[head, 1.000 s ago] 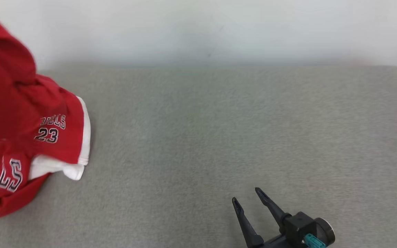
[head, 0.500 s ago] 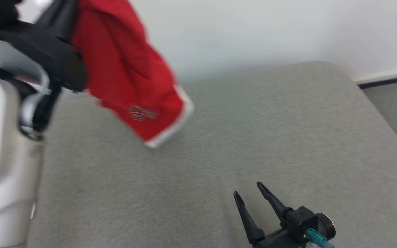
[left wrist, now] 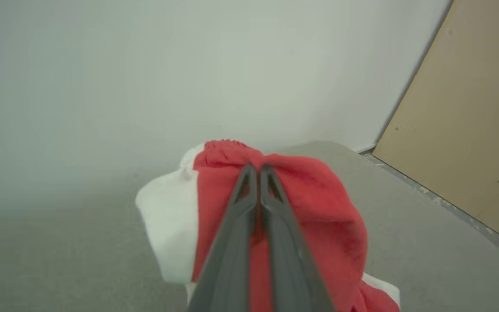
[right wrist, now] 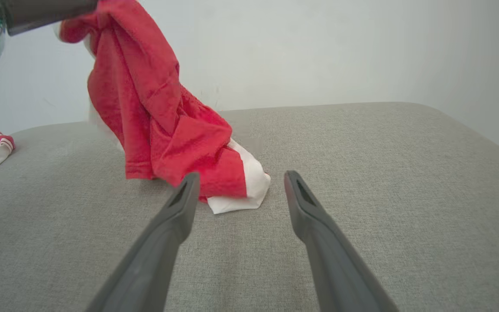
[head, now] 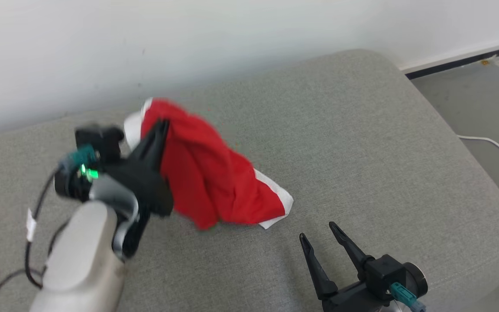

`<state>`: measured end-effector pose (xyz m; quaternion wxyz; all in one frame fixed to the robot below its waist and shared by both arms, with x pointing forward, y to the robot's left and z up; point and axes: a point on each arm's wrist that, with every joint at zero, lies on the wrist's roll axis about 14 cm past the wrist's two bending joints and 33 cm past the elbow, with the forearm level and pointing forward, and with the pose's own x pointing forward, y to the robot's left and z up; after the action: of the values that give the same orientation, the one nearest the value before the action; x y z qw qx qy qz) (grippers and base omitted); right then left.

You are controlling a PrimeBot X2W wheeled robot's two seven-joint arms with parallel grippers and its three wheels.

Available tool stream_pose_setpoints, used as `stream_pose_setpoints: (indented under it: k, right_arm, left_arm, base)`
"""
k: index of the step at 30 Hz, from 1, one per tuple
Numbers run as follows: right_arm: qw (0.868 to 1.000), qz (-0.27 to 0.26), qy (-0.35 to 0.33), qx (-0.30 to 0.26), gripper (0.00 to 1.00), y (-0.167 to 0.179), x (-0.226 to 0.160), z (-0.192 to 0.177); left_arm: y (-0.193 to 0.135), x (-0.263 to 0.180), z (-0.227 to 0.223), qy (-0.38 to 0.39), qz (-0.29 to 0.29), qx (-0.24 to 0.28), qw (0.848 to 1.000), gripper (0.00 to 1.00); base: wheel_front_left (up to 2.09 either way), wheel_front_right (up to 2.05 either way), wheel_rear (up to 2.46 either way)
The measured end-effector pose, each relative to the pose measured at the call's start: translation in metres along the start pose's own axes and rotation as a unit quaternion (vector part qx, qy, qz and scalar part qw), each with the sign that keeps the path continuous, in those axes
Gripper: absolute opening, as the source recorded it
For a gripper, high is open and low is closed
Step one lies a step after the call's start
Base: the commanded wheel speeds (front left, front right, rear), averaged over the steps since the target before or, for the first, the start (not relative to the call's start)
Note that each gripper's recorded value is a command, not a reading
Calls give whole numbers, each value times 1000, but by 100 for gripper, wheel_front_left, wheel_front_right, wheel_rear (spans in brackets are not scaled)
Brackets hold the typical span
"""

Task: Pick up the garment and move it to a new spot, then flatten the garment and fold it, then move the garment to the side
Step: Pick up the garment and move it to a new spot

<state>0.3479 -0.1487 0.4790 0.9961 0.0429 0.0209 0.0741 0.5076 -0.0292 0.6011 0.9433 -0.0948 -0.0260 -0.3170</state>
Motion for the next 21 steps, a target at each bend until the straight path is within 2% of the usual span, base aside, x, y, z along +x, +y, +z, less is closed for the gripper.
stream_pose_setpoints:
  k: [4,9,10,11,17,21]
  right_arm:
    - [1000,3,6,1,100,1,4,-4]
    - [1000,9,7,3,100,3,9,-5]
    - [1000,9,7,4,100,4,10,-5]
    - [1000,11,5,4,100,5,12,-4]
    - [1000,10,-2,3,100,5,10,1]
    - [1000,3,-11,0,100,0,8,6]
  left_arm:
    - [19,-19,-54,56,34,-10,998,0]
    - [41,-51,-94,103,79,-17,991,0]
    - [42,-57,-99,110,85,-20,990,16]
    - [44,-66,-104,114,92,-21,989,100]
    - [48,-97,-102,84,123,-33,988,100]
    - [60,-124,-91,44,167,-37,984,100]
  base:
    - [0,0,0]
    - [0,0,0]
    - [0,0,0]
    - [0,0,0]
    - [0,0,0]
    - [0,0,0]
